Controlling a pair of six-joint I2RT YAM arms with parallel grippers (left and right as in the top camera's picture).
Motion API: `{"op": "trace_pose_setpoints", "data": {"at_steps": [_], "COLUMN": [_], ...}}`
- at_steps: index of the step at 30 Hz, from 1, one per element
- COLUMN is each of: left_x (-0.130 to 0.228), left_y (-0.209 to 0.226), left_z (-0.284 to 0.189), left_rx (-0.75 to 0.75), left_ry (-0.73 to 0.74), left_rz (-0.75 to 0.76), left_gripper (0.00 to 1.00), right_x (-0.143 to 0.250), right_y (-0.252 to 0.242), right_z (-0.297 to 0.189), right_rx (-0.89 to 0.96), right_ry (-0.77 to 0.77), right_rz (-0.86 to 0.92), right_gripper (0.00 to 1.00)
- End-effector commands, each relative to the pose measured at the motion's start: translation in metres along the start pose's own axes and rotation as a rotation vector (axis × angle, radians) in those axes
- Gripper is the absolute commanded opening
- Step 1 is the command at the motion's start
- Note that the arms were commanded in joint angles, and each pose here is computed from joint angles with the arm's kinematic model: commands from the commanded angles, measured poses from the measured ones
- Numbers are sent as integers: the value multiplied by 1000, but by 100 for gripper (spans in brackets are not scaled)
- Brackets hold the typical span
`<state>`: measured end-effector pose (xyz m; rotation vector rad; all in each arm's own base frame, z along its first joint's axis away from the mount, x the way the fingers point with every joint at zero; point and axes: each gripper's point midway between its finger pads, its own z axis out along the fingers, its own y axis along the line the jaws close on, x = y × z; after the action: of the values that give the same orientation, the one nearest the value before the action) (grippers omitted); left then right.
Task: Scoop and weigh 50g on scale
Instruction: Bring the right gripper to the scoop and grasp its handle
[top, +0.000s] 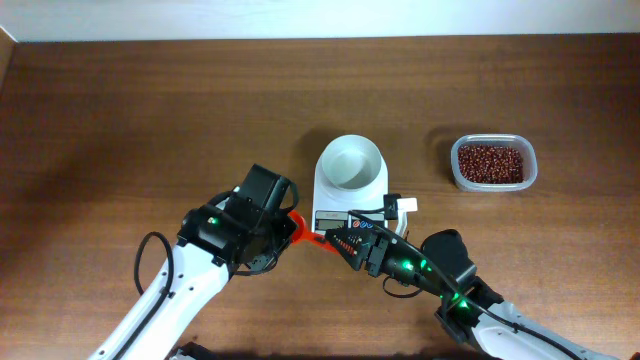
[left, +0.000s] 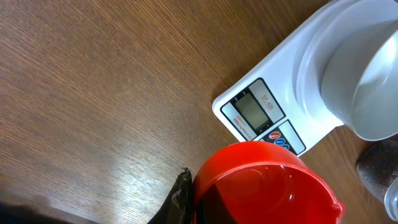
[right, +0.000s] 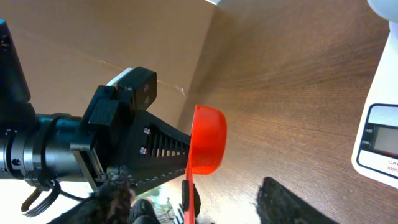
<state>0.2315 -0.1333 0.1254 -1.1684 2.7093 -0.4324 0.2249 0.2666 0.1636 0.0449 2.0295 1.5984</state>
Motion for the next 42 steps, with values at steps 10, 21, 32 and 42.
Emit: {"op": "trace_pose_setpoints", "data": {"at_steps": [10, 21, 32, 42], "left_x": [17, 17, 19, 16], "left_y": [-8, -9, -5, 5], "left_z": [-2, -2, -2, -2], "left_rx": [17, 17, -8, -47], "left_ry": [40, 37, 2, -15], "left_rz": [37, 24, 56, 56], "left_gripper": [0, 0, 0, 0], "right_x": [14, 26, 27, 26], "right_y": [20, 25, 26, 25], "right_z": [8, 9, 9, 9], "right_rx": [-54, -72, -72, -69], "right_ry": [48, 93, 94, 88], "right_rz": [-28, 24, 26, 26], "right_gripper": [46, 36, 30, 24]}}
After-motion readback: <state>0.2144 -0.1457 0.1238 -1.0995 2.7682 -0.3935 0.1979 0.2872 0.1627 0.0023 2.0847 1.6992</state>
